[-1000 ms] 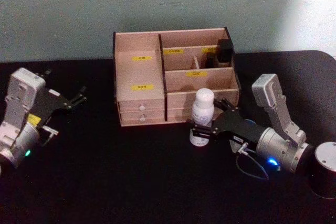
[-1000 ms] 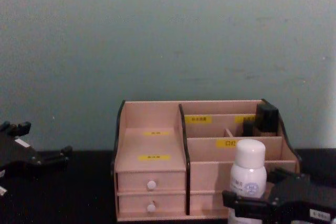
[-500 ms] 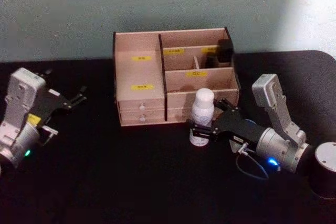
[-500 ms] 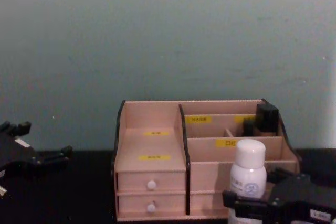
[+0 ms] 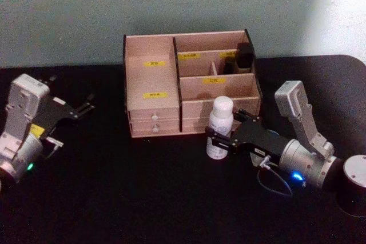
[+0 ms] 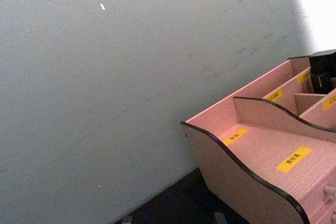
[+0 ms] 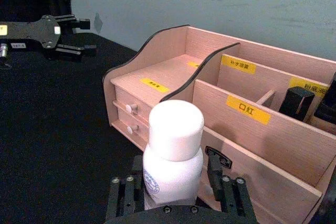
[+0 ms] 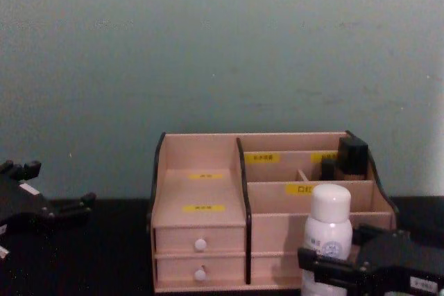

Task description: Pick up the facial cleanser and watermelon frost from the table and place them into the tiered storage box.

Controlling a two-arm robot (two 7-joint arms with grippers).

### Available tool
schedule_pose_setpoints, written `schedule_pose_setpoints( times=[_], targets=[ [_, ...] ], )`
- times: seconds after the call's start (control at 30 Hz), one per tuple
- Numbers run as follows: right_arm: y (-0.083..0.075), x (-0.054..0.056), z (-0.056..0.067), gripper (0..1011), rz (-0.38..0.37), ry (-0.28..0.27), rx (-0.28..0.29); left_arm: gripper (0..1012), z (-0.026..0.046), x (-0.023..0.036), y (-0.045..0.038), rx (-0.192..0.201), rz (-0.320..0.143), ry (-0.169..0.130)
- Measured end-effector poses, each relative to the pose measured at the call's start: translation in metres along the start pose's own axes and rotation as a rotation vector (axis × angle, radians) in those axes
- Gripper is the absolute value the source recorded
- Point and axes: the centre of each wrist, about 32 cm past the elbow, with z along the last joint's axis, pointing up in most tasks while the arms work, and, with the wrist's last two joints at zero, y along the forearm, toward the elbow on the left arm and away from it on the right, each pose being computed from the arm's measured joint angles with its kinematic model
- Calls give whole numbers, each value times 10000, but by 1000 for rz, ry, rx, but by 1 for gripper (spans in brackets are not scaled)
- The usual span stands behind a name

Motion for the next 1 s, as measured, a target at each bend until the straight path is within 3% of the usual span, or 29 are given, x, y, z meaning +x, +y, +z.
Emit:
schedule_pose_setpoints(
  times=[0.27,0.73,1.0],
  targets=[
    [0,0,0,593,0,0,0,1001,0,0,0,0,0,0],
    [0,0,0,590,0,0,0,1002,0,0,0,0,0,0],
    [-39,1,74,590,8,-15,12,1001,0,0,0,0,0,0]
  ],
)
